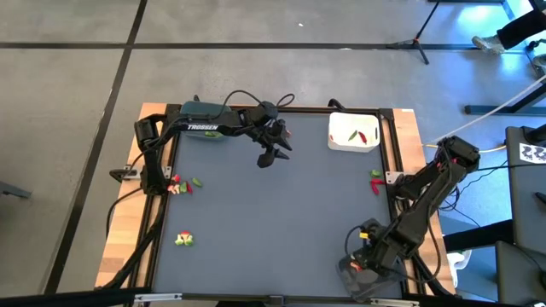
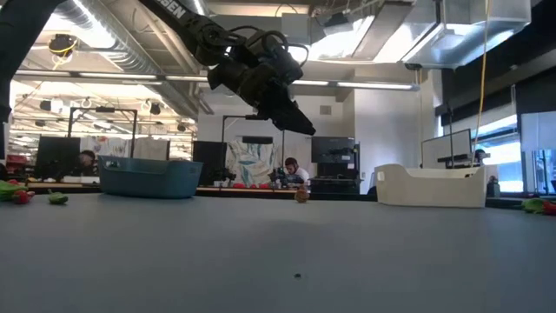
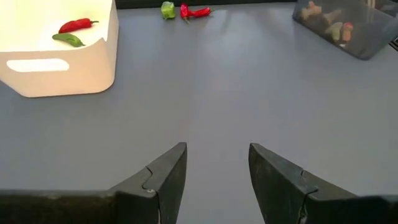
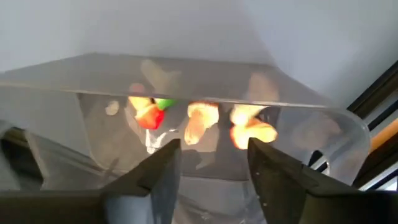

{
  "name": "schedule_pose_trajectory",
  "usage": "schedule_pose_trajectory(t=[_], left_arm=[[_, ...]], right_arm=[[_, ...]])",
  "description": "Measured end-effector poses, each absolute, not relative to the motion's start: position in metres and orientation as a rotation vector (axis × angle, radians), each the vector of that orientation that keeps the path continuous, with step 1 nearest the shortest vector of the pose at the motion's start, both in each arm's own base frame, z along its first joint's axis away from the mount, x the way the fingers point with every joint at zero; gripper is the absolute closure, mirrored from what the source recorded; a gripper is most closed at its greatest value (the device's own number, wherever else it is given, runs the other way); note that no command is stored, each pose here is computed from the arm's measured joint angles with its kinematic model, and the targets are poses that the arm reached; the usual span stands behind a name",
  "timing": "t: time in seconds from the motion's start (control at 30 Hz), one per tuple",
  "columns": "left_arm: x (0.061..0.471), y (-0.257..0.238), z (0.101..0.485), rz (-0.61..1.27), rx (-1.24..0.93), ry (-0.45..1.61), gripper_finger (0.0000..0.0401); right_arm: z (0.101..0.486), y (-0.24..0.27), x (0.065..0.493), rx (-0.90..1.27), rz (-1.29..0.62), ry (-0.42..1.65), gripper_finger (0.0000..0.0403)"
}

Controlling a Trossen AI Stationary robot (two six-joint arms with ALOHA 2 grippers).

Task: Sort produce into baskets
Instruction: Put the brown mushroom into the black bin

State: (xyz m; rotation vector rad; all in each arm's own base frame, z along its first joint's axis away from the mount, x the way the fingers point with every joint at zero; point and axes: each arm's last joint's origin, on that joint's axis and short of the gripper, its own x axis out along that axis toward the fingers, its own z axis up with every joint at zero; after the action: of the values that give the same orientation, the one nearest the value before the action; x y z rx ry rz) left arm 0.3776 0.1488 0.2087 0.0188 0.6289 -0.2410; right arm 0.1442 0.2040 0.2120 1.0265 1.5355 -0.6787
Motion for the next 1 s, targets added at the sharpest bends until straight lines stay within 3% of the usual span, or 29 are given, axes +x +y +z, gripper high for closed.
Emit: schedule_pose_trajectory(t=[0.17, 0.33, 0.5, 0.7, 1.0], left_arm=[[0.378, 0.149, 0.209, -0.221, 0.026, 0.633, 0.0232], [0.377, 0.154, 0.207, -0.040, 0.042, 0.701, 0.0232], [0.373, 0.165, 0.206, 0.144, 0.080, 0.753, 0.0232], [0.374, 0.185, 0.189, 0.242, -0.037, 0.746, 0.0232], [0.396, 0.218, 0.183, 0.305, -0.088, 0.869, 0.0232]], right_arm=[[0.228, 0.195, 0.152, 1.097, -0.609, 1.485, 0.0185], [0.248, 0.183, 0.168, 1.104, -0.546, 1.315, 0.0180], [0.254, 0.166, 0.187, 0.980, -0.549, 1.059, 0.0180], [0.255, 0.140, 0.206, 0.766, -0.619, 0.823, 0.0180], [0.255, 0.108, 0.224, 0.595, -0.659, 0.818, 0.0180]])
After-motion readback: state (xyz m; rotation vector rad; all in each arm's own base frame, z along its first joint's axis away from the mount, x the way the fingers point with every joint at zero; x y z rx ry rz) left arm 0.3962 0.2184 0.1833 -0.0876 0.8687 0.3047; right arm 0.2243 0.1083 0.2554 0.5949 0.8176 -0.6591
